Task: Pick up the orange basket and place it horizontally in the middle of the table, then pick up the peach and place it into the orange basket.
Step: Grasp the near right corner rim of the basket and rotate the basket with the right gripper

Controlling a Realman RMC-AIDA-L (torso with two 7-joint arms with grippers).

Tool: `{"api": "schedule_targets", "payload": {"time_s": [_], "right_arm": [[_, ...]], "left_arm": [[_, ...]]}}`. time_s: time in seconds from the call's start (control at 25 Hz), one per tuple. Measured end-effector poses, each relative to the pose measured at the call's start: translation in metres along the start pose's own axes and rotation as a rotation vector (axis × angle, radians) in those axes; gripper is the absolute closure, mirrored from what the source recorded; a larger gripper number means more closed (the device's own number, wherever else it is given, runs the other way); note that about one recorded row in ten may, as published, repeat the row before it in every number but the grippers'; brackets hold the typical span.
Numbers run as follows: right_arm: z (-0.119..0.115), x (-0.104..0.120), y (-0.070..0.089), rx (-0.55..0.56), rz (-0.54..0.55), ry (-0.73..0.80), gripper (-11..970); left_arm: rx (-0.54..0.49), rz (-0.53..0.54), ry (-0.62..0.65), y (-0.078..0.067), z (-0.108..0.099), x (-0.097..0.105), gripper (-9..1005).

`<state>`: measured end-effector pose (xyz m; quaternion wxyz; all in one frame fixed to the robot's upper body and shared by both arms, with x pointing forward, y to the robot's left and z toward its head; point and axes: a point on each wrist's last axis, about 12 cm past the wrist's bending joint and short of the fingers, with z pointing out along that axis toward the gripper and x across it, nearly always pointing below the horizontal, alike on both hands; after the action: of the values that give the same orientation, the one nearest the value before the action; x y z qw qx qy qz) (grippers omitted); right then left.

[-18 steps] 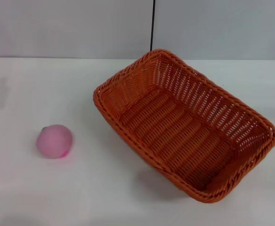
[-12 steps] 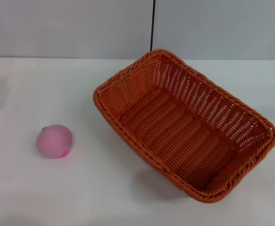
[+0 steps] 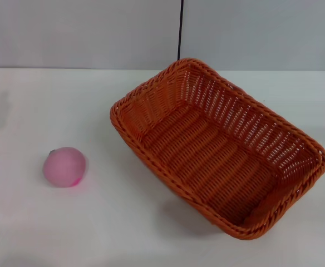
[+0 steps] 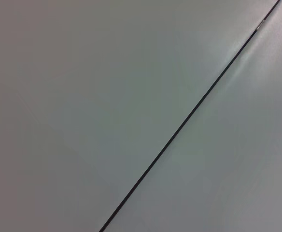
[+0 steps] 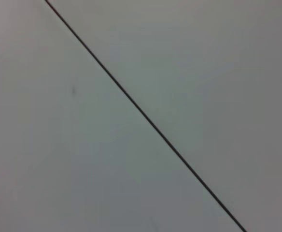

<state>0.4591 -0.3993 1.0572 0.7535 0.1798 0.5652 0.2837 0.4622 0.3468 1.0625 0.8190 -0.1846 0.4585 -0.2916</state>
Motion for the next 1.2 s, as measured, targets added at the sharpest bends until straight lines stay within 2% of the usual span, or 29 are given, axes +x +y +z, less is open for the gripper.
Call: {"api": "schedule_targets", "payload": {"time_s": [0.16, 0.32, 0.48, 0.6, 0.76, 0.8, 0.84, 0.92, 1.04, 1.08, 1.2], "right_arm": [[0.004, -0.002, 0.001, -0.029, 0.006, 0.033, 364], [0.017, -0.014, 0.005, -0.130, 0.065, 0.126, 354], [0.039, -0.033, 0.014, -0.271, 0.100, 0.300, 345], [0.058, -0.048, 0.024, -0.371, 0.100, 0.485, 338], [0.086, -0.068, 0.043, -0.454, 0.045, 0.713, 328], [0.100, -0.076, 0.054, -0.476, 0.000, 0.809, 326], [0.100, -0.076, 0.054, -0.476, 0.000, 0.809, 323], [0.115, -0.081, 0.066, -0.480, -0.057, 0.906, 318], [0.144, -0.082, 0.092, -0.462, -0.165, 1.086, 311], [0.144, -0.082, 0.092, -0.462, -0.165, 1.086, 309], [0.164, -0.076, 0.110, -0.439, -0.251, 1.211, 302]], "left_arm": [[-0.001, 0.001, 0.000, 0.000, -0.001, 0.000, 136], [-0.001, 0.001, 0.001, 0.000, -0.001, 0.000, 135], [0.003, 0.001, 0.001, 0.000, -0.001, 0.000, 135], [0.003, 0.002, 0.000, 0.000, -0.003, -0.001, 135], [-0.001, 0.005, -0.001, 0.000, -0.006, -0.003, 136], [-0.002, 0.005, -0.001, 0.000, -0.007, -0.003, 136], [-0.002, 0.005, -0.001, 0.000, -0.007, -0.003, 136], [-0.002, 0.006, -0.002, 0.000, -0.008, -0.004, 136], [-0.001, 0.007, -0.004, 0.000, -0.010, -0.004, 136], [-0.003, 0.008, -0.005, 0.000, -0.011, -0.005, 136], [-0.005, 0.008, -0.004, 0.000, -0.012, -0.005, 136]]}}
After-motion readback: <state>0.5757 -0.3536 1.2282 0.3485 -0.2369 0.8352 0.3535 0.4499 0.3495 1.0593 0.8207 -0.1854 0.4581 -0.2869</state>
